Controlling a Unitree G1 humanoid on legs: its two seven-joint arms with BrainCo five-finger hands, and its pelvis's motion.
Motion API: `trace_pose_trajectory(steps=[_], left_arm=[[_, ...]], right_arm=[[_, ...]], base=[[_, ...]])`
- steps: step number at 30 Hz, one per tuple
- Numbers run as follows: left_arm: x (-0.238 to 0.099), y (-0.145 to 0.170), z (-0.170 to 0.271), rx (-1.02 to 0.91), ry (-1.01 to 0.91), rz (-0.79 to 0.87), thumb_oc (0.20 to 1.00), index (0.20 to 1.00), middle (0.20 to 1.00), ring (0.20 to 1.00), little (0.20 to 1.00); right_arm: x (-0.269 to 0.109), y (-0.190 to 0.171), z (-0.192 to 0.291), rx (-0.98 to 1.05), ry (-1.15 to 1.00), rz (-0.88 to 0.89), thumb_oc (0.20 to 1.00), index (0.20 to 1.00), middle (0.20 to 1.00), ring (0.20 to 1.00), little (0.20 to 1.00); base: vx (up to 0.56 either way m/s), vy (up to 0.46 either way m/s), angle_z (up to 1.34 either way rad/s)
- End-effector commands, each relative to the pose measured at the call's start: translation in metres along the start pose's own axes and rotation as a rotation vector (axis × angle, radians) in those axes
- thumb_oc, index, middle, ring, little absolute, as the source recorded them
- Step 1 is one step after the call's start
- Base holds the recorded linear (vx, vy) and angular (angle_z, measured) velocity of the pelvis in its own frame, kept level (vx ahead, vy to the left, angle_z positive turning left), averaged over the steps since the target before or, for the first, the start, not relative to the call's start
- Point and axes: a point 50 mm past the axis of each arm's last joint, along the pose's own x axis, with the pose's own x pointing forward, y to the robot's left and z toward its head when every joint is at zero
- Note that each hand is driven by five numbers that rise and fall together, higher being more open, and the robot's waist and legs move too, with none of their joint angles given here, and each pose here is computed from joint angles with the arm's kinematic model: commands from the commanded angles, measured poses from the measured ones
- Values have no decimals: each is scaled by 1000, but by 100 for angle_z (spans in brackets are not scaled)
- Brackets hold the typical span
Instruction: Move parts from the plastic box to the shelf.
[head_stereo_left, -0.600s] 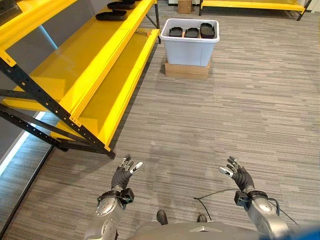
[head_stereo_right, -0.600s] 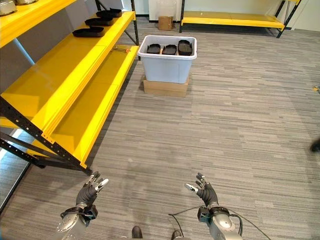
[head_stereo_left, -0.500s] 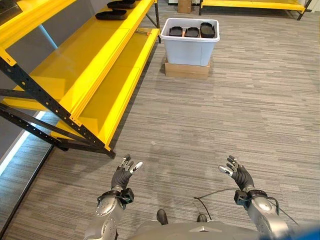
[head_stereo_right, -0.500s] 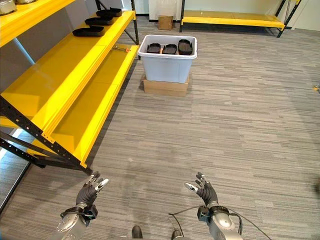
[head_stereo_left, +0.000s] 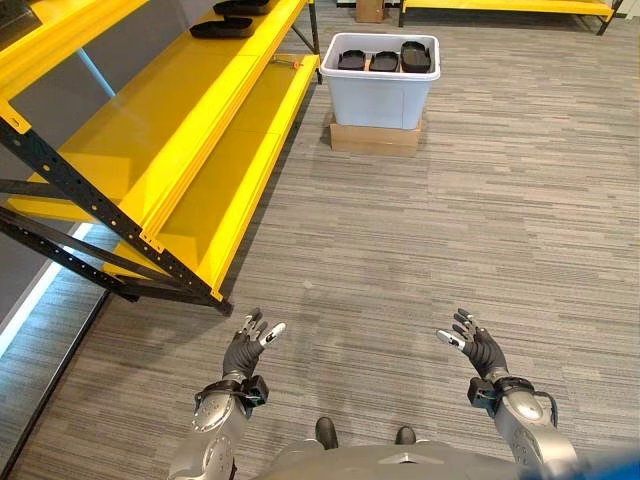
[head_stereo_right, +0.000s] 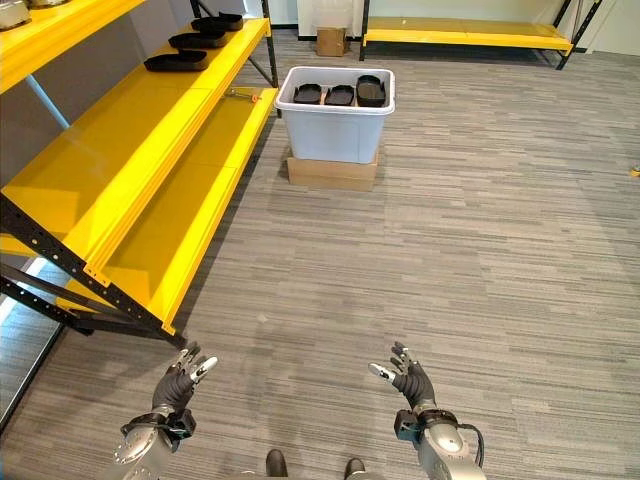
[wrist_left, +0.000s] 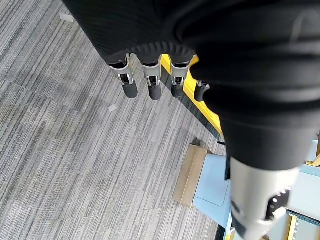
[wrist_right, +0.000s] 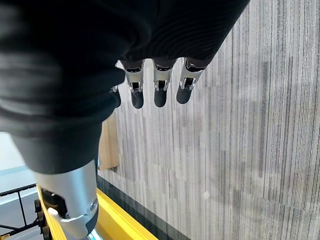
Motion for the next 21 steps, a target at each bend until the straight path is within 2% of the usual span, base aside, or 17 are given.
trace_pose_trajectory(steps=[1,21], left_arm=[[5,2,22,-15,-107,0,1000,1000,1000,1000,1000],[4,3,26,-8,-123,4,1000,1000,1000,1000,1000]], right_arm=[[2,2,15,-2,-72,25,1000,1000,1000,1000,1000],[4,1,18,8,-85,18,1000,1000,1000,1000,1000]], base=[[0,0,0],[1,3,0]])
